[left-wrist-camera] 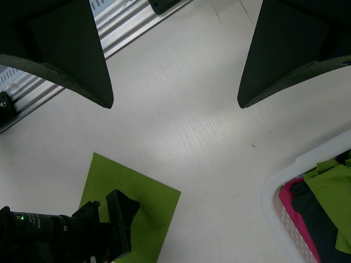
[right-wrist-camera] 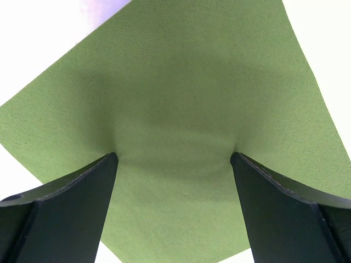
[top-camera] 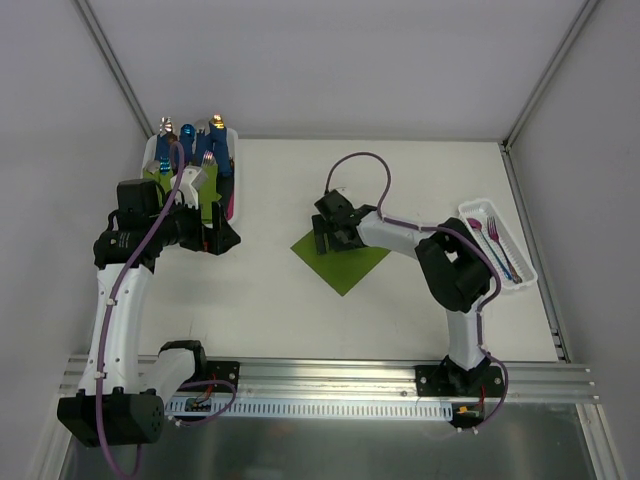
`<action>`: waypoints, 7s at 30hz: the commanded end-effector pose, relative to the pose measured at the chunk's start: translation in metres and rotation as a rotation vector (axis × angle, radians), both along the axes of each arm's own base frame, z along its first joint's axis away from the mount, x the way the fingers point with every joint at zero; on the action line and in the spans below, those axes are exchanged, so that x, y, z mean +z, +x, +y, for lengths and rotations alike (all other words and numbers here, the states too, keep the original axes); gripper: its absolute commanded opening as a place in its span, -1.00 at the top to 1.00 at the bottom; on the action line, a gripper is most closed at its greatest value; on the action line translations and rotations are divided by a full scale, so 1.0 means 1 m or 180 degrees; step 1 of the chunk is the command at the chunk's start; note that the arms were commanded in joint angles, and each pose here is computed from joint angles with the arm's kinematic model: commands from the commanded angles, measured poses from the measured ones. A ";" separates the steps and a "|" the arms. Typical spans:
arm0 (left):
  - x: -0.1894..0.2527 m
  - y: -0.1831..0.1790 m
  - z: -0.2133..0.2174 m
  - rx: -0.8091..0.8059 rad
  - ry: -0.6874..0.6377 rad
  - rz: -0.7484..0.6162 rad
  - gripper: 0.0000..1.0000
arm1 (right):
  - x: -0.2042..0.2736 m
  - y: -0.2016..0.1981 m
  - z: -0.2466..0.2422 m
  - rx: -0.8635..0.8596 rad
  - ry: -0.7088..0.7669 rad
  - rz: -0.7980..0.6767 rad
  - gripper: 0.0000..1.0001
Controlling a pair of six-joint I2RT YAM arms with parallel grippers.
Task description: Place the utensils on the paper napkin and roll it up
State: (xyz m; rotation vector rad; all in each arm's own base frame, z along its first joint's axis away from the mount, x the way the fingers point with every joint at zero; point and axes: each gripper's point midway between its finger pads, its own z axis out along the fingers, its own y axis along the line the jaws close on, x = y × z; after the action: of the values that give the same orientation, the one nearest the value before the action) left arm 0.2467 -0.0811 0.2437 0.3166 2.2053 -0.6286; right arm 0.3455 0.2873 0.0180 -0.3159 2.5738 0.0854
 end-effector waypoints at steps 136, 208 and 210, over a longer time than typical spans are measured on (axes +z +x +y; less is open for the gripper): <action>0.102 -0.010 -0.156 -0.1624 -0.1530 -0.0057 -0.40 | 0.345 -0.061 0.025 0.1240 0.4768 -0.1141 1.00; 0.085 -0.014 -0.194 -0.1735 -0.1415 0.0136 0.87 | 0.322 -0.114 0.054 0.1504 0.5159 -0.0788 1.00; 0.083 -0.013 -0.193 -0.1702 -0.1388 0.0118 1.00 | 0.322 -0.114 0.054 0.1495 0.5162 -0.0794 1.00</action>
State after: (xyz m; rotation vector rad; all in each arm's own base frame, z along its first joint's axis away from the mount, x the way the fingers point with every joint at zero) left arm 0.2336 -0.2713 0.3077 0.6134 2.0412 -1.3994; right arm 0.2438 0.3432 0.3128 -0.1386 1.5231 1.9032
